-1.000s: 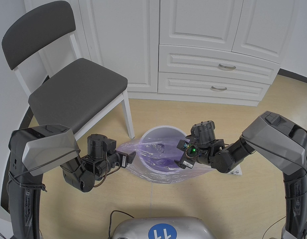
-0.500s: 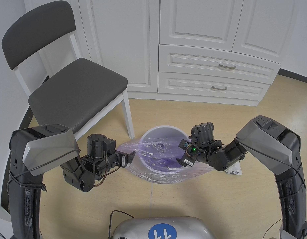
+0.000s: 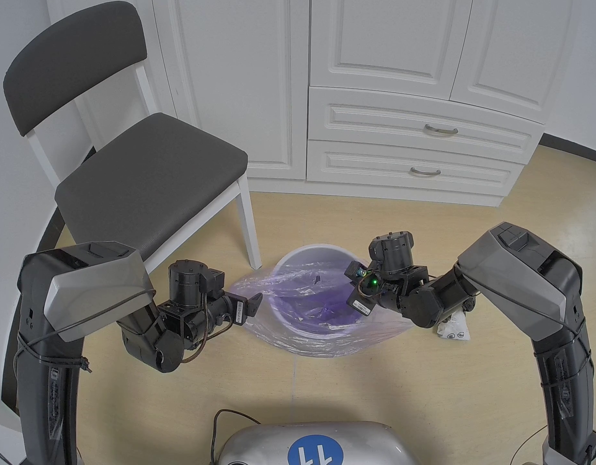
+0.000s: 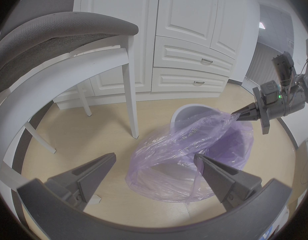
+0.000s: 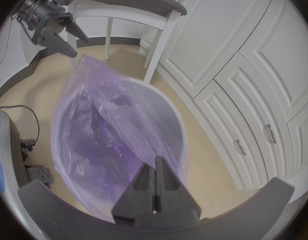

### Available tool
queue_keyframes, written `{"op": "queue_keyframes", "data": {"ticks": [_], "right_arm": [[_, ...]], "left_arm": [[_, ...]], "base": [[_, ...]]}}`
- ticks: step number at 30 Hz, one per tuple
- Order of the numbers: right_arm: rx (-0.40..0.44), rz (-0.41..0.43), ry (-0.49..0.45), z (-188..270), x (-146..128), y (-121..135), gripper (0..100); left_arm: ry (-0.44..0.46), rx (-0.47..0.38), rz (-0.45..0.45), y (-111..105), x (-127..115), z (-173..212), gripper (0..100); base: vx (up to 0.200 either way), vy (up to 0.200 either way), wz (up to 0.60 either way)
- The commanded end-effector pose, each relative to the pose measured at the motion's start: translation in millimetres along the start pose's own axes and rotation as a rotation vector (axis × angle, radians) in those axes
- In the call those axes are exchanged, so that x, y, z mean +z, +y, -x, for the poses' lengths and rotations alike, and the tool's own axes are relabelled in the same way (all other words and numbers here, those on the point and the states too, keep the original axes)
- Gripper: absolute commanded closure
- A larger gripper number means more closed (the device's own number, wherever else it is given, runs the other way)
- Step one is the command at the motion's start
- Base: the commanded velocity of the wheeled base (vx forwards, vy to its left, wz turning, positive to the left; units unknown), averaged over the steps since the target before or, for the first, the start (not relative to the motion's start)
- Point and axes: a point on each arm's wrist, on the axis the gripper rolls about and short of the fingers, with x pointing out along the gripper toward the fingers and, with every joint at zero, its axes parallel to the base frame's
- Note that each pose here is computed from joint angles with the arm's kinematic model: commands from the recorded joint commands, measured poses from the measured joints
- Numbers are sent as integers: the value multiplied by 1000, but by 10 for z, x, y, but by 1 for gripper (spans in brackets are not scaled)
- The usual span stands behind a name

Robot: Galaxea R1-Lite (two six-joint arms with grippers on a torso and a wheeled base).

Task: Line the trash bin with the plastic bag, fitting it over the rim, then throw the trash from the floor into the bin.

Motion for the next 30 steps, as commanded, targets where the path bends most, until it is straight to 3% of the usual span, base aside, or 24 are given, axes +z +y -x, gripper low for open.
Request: {"op": "queue_keyframes", "data": {"ticks": [1, 7, 9, 10, 16, 20, 24, 30], "right_arm": [[-24, -12, -28, 25, 96, -75, 100], [-145, -147, -71, -112, 330, -184, 100], [-150, -154, -73, -123, 341, -182, 100], [-209, -214, -85, -248, 413, -162, 100], [-363, -380, -142, -567, 561, -103, 100], [-391, -405, -115, -697, 446, -2, 100], [-432, -455, -173, -699, 463, -18, 100], [-510, -609, -389, -555, 659, -187, 100]], "left_arm": [[-6, 2, 1, 7, 18, 0, 0], [-20, 10, 4, 32, 44, 6, 0], [-20, 10, 5, 32, 40, 4, 0], [-25, 10, 5, 32, 45, 4, 0], [-23, 10, 5, 27, 41, 6, 0], [-23, 11, 5, 27, 41, 12, 0], [-25, 11, 5, 27, 47, 15, 0], [-31, 10, 3, 20, 32, 4, 0]], "base": [[0, 0, 0], [0, 0, 0], [0, 0, 0], [0, 0, 0], [0, 0, 0], [0, 0, 0], [0, 0, 0], [0, 0, 0]]}}
